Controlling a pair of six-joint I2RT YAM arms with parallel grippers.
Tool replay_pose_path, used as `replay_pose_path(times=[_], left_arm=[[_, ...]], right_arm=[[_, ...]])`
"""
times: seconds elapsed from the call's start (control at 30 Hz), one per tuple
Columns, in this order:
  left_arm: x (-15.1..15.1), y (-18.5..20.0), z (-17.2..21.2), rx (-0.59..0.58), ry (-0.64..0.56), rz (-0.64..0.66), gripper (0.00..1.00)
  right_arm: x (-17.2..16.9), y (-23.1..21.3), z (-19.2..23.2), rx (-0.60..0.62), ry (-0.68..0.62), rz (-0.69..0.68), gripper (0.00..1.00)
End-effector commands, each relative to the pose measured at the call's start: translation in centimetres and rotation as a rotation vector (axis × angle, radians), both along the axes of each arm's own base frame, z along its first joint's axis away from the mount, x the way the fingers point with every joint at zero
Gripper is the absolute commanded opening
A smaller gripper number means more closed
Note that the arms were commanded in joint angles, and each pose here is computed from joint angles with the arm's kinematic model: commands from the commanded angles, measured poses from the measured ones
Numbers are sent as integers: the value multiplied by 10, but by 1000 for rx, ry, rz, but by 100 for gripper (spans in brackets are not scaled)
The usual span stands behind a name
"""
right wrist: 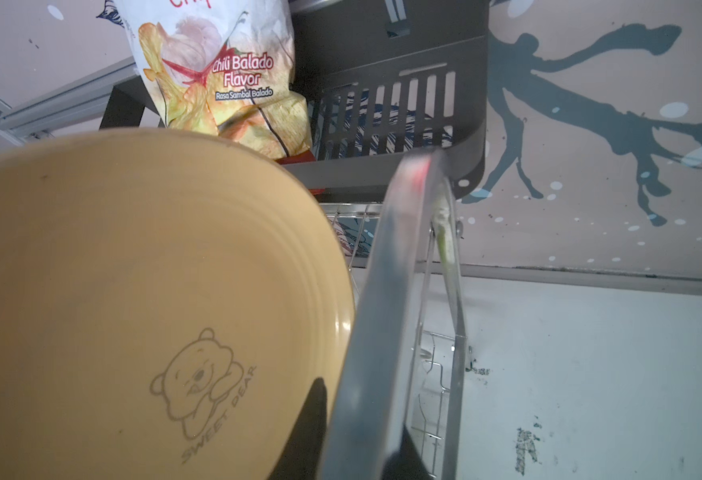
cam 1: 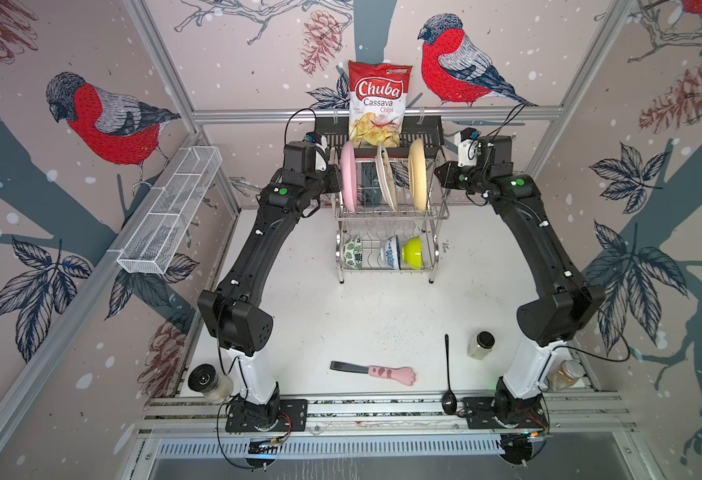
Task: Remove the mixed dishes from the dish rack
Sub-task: 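Grasp the yellow bear-print plate rim with right gripper while left waits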
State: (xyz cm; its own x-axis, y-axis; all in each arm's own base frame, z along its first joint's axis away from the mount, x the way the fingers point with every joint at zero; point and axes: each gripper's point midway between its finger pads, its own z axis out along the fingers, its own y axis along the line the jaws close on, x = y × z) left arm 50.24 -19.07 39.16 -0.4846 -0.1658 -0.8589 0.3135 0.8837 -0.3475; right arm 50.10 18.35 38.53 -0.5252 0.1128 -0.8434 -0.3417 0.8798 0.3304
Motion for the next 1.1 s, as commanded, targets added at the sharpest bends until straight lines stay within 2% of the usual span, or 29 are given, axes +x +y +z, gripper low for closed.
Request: replay_pose_path(times=[0.0, 0.13, 0.2, 0.37, 0.57, 0.73, 0.87, 0.97, 1.03, 1.07], left_arm=[[-6, 1, 1, -10, 20, -10, 17], [-15, 4, 9, -14, 9, -3, 23], [-20, 7, 14, -16, 1, 4, 26], [-33, 14, 28, -20, -27, 20, 35], [-54, 34, 46, 10, -70, 84, 42], [-77, 51, 61, 28, -149, 127, 55], [-95, 55, 74, 18, -229, 114, 73], [-103, 57, 84, 11, -271, 110, 82], [-106, 60, 87, 14, -282, 121, 87], [-107, 61, 87, 19, -285, 124, 99]], right_arm=[[-2, -7, 4, 25, 13, -47, 29], [-10, -9, 14, 38, -6, -51, 48], [-16, -11, 20, 47, -21, -52, 62], [-31, -16, 42, 64, -69, -57, 69], [-57, -29, 70, 66, -134, -86, 72], [-85, -17, 93, 31, -233, -50, 74], [-102, 6, 102, 23, -277, 22, 67], [-105, 21, 101, 16, -279, 52, 58], [-104, 27, 98, 9, -279, 55, 57], [-103, 29, 96, 7, -276, 57, 56]])
